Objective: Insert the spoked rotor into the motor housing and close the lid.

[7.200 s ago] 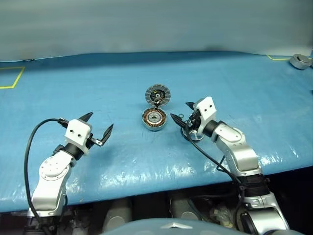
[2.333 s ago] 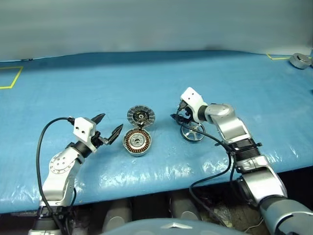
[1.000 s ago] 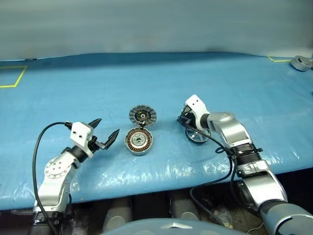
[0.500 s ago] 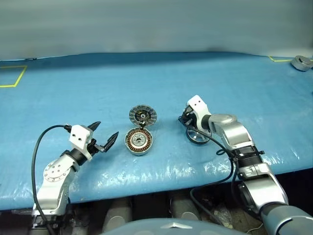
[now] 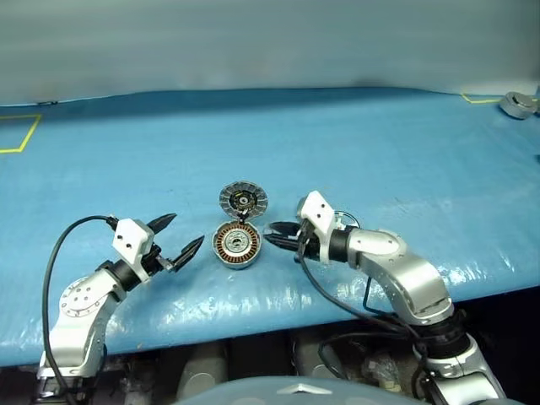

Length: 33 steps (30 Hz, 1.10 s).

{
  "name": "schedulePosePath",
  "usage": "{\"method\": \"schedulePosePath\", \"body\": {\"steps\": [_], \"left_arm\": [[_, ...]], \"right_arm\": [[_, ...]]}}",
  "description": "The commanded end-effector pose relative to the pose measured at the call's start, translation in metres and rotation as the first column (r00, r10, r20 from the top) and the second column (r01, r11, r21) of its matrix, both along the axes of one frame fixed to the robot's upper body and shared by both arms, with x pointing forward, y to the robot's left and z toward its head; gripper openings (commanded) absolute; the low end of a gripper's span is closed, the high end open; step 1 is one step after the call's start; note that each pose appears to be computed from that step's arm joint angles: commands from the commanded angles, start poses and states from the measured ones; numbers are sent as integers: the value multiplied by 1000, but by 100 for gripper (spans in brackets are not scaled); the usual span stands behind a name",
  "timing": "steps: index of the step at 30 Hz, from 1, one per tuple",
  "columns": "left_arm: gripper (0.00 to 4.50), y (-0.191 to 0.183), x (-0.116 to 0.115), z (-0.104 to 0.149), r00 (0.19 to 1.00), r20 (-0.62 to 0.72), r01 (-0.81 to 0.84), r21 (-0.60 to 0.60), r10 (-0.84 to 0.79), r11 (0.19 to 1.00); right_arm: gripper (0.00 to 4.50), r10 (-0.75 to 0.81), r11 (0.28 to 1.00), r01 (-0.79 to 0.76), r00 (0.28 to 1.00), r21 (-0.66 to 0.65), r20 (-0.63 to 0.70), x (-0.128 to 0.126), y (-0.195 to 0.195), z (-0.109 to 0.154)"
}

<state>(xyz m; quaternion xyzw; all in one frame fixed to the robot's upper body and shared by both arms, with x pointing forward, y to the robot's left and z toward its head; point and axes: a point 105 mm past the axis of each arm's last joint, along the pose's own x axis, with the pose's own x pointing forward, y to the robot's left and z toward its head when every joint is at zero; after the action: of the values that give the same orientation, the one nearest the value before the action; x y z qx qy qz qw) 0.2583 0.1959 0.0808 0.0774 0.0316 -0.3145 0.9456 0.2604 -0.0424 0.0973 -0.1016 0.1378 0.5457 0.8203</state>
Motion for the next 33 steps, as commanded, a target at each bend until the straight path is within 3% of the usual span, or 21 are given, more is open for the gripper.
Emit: {"method": "schedulePosePath", "body": {"steps": [1, 12, 23, 33], "left_arm": [[450, -2, -1, 12, 998, 45, 38, 45, -40, 998], [450, -4, -1, 14, 997, 65, 41, 62, -45, 997], [450, -3, -2, 14, 997, 79, 20, 66, -26, 998], [450, -3, -4, 12, 997, 81, 8, 63, -13, 998]], "right_arm": [[72, 63, 997, -61, 997, -37, 53, -5, 18, -3], [72, 95, 990, -82, 989, -116, 111, 19, 52, -13], [72, 126, 980, -114, 990, -161, 66, 17, 52, -28], [72, 105, 983, -89, 990, -161, 93, 24, 51, -24]]}}
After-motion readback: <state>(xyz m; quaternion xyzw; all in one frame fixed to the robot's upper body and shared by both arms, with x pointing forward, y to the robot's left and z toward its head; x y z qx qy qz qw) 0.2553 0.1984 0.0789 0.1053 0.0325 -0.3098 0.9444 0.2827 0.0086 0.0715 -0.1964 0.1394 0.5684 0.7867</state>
